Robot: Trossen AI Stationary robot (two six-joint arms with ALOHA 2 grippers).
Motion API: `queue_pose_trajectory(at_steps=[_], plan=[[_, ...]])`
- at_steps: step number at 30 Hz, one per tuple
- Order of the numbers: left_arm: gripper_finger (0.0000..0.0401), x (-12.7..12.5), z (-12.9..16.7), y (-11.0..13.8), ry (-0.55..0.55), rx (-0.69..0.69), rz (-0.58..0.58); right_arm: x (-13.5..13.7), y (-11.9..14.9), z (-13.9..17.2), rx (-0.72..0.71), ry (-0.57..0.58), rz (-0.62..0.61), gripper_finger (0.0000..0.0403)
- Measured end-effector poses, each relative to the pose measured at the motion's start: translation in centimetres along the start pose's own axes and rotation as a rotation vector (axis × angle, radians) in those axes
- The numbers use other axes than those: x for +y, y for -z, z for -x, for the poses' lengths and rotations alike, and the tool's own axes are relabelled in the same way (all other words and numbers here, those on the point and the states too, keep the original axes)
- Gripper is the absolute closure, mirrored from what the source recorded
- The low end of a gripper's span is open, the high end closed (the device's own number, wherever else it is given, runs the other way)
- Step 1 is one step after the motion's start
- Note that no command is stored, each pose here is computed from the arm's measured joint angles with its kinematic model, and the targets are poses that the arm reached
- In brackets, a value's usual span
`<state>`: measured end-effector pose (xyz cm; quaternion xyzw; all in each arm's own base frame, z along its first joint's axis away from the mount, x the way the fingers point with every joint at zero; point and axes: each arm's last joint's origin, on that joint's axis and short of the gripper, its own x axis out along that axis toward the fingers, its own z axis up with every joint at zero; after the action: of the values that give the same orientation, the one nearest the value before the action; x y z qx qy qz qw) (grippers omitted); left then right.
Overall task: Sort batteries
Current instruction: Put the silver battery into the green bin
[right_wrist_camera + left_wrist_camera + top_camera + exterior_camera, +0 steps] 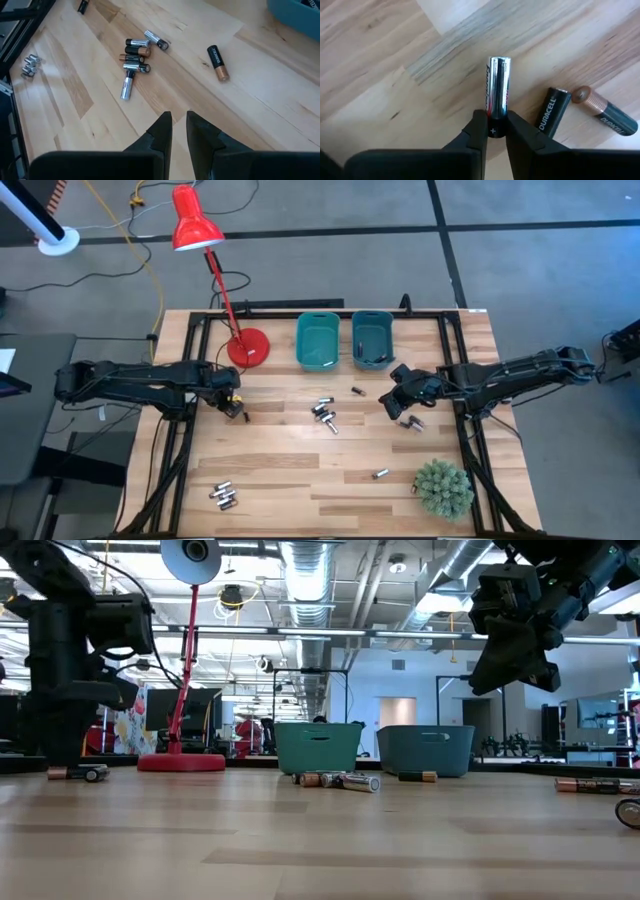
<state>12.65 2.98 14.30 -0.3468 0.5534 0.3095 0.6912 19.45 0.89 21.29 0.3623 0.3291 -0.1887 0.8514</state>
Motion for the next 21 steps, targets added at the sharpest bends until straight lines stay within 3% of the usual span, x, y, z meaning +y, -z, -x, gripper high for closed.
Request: queue_pose_trajectory(at_steps=[11, 16, 21], plan=[[0.0361, -3.9, 7.5, -5.2, 0.115, -0.235, -0.086, -0.1, -0.1, 0.0, -0.005, 0.004, -0.002, 0.0328], [0.0361, -5.8, 10.5, -10.0, 0.099, -0.316, -0.186, -0.3, -0.3, 0.0, -0.011, 0.010, -0.012, 0.0328], [0.0361, -8.3, 11.5, -16.1, 0.054, -0.337, -0.338, -0.3, -0.3, 0.0, -0.012, 0.010, -0.015, 0.0328]])
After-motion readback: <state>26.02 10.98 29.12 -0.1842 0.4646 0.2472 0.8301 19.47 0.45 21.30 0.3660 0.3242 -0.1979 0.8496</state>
